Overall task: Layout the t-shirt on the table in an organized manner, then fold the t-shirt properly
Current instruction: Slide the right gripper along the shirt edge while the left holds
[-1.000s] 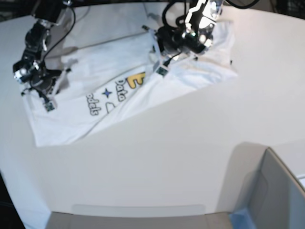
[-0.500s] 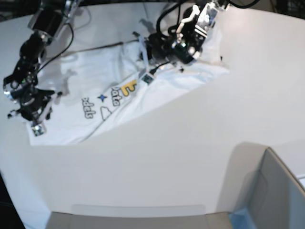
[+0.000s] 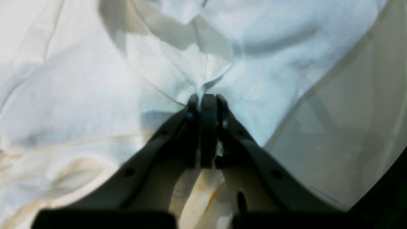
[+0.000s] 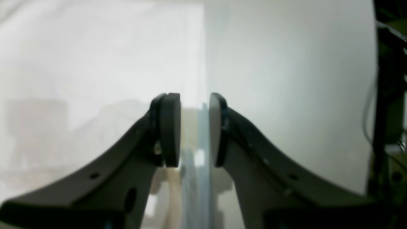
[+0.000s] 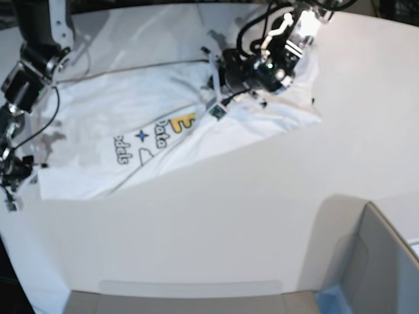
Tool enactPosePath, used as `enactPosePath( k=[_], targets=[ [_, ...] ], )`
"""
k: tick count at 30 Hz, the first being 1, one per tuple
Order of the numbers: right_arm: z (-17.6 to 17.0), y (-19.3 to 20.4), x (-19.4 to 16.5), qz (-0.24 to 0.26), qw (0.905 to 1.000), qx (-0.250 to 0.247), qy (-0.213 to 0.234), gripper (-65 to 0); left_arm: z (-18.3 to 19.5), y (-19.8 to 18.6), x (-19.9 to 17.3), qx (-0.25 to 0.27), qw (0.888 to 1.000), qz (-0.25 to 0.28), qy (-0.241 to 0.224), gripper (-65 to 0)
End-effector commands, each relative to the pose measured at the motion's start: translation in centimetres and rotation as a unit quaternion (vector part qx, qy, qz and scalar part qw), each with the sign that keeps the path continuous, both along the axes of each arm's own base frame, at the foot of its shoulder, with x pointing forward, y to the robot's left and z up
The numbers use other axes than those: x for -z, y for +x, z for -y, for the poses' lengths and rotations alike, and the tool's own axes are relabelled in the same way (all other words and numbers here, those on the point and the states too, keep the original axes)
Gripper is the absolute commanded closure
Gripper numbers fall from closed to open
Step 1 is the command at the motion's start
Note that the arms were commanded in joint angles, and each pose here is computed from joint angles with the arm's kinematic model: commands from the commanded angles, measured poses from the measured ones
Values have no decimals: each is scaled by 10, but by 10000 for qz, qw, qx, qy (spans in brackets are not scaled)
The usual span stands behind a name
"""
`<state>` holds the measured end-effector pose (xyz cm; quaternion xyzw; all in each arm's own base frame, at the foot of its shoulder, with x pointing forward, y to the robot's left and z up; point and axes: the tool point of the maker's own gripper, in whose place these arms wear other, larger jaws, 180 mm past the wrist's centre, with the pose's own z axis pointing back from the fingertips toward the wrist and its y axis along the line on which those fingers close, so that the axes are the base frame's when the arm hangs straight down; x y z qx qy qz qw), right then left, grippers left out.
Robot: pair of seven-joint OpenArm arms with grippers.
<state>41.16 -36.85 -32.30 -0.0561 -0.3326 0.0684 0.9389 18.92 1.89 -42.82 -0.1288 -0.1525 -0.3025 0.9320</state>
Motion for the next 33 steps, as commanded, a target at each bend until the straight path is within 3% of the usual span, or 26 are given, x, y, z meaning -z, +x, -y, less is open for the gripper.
enactPosePath(
  k=[1,5,17,26,33],
  targets=[
    [7,14,-21,389,9992,-64,21,-167,-34,-10,15,-86,9963,-246,813,0],
    [1,30,-19,762,9963,-104,390,-167,-34,-10,15,-95,9965,-247,789,0],
    [3,65,-32,1669,9815,-70,937,-167,-35,-10,15,-102,9964,-249,806,0],
    [28,46,-5,1598,9780,271,1310,-167,-41,-9,16,-94,9958,-234,885,0],
    [35,34,6,1489,9797,354,1293,-167,-105,-19,35,-49,9847,-477,1675,0]
  ],
)
